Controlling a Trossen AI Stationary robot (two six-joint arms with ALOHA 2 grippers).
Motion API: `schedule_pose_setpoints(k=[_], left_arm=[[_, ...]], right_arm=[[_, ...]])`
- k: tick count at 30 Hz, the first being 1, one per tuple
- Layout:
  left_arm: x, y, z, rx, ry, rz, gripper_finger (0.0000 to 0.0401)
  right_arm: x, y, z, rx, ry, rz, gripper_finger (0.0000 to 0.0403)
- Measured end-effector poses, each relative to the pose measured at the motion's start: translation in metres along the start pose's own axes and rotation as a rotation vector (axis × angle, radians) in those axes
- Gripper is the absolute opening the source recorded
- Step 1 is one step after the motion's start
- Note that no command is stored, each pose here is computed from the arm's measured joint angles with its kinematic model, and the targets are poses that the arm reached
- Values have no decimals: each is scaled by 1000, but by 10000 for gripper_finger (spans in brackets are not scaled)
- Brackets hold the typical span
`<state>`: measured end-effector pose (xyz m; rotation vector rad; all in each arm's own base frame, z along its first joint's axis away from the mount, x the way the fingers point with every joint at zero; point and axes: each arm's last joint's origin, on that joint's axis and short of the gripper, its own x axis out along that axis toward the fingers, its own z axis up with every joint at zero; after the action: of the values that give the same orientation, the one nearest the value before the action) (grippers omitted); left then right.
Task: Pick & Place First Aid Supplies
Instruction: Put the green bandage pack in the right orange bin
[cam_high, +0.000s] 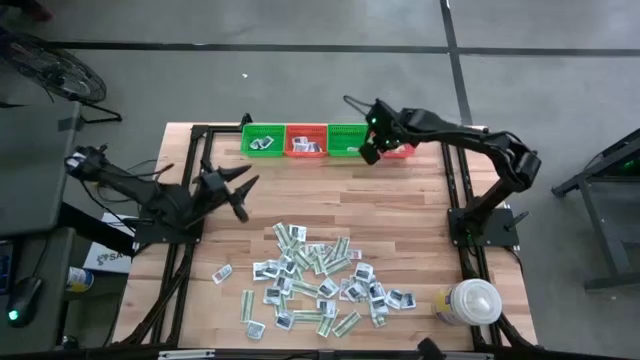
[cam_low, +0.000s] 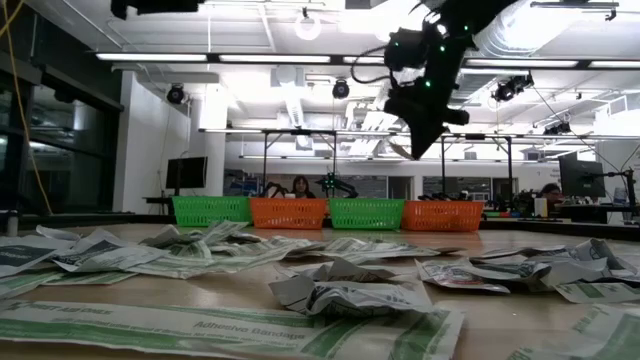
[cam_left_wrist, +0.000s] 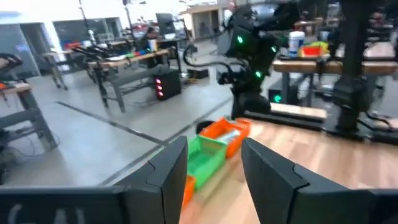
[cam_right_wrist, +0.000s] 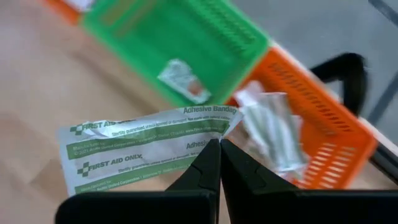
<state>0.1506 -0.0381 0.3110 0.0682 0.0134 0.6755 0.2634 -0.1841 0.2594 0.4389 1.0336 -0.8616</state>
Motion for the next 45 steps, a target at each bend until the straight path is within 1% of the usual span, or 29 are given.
schedule_pose_setpoints(k=[2,5,7,10,16,21,25,32,36,38,40,45], left_arm=[[10,6,4,7,-30,-9,149],[26,17,8,68,-77,-36,149],[36,27,8,112,-94,-32,149],[51,45,7,137,-108,-40,149],[70,84,4,166,-137,-132,149],[75,115,2,202,-146,-169,149],[73,136,0,217,-146,-191,149],[68,158,-1,233,-144,-224,149],[66,164,-2,219,-141,-250,149],[65,165,-2,221,-143,-267,149],[65,165,-2,222,-143,-273,149],[65,165,-2,222,-145,-286,149]], right_arm=[[4,-13,3,52,12,4,0],[10,-29,6,112,25,-18,0],[15,-37,7,156,36,-39,0],[23,-44,7,216,71,-37,0],[38,-51,3,293,134,-103,0],[56,-56,0,348,193,-156,0],[69,-60,-2,396,224,-187,0],[77,-66,-3,437,242,-210,0],[77,-68,-3,441,253,-189,2],[77,-67,-3,443,256,-181,11],[77,-67,-3,443,258,-182,28],[78,-71,-3,461,261,-182,94]])
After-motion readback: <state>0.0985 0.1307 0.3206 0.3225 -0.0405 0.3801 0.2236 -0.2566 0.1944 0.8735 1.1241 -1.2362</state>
